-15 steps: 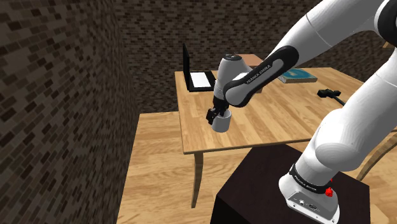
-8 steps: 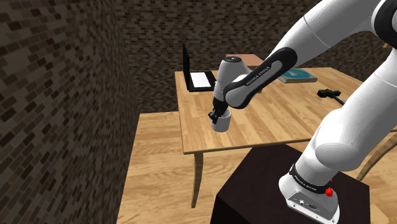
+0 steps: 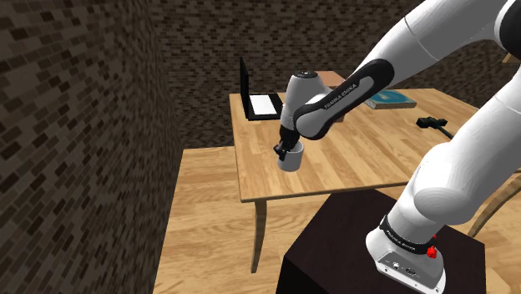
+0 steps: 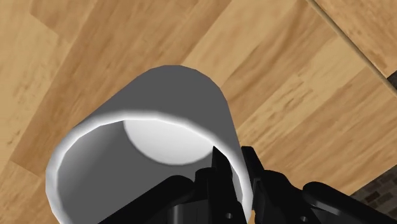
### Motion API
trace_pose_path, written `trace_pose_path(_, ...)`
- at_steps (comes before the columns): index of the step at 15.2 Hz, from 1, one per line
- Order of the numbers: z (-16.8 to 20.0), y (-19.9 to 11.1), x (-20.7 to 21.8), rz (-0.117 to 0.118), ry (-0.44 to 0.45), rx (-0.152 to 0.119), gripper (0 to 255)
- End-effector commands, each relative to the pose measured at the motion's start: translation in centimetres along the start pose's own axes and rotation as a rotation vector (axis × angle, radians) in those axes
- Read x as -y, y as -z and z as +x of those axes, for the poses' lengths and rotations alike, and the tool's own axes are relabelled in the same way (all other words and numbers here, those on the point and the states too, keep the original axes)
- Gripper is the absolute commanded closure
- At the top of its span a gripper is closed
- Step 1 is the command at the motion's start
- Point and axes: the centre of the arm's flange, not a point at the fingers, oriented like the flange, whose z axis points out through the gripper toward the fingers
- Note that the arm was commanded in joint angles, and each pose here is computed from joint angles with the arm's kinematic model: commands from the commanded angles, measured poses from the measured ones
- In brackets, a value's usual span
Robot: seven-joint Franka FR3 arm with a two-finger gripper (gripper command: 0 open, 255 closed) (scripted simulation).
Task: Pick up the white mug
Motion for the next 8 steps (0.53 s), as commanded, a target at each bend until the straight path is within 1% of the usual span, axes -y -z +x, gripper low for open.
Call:
trace_pose_path(1,0.2,1.0,-0.1,0.0,0.0,0.0,255)
trace_pose_path(8,0.7,4.7,-0.2,0.0,0.0,0.0,255)
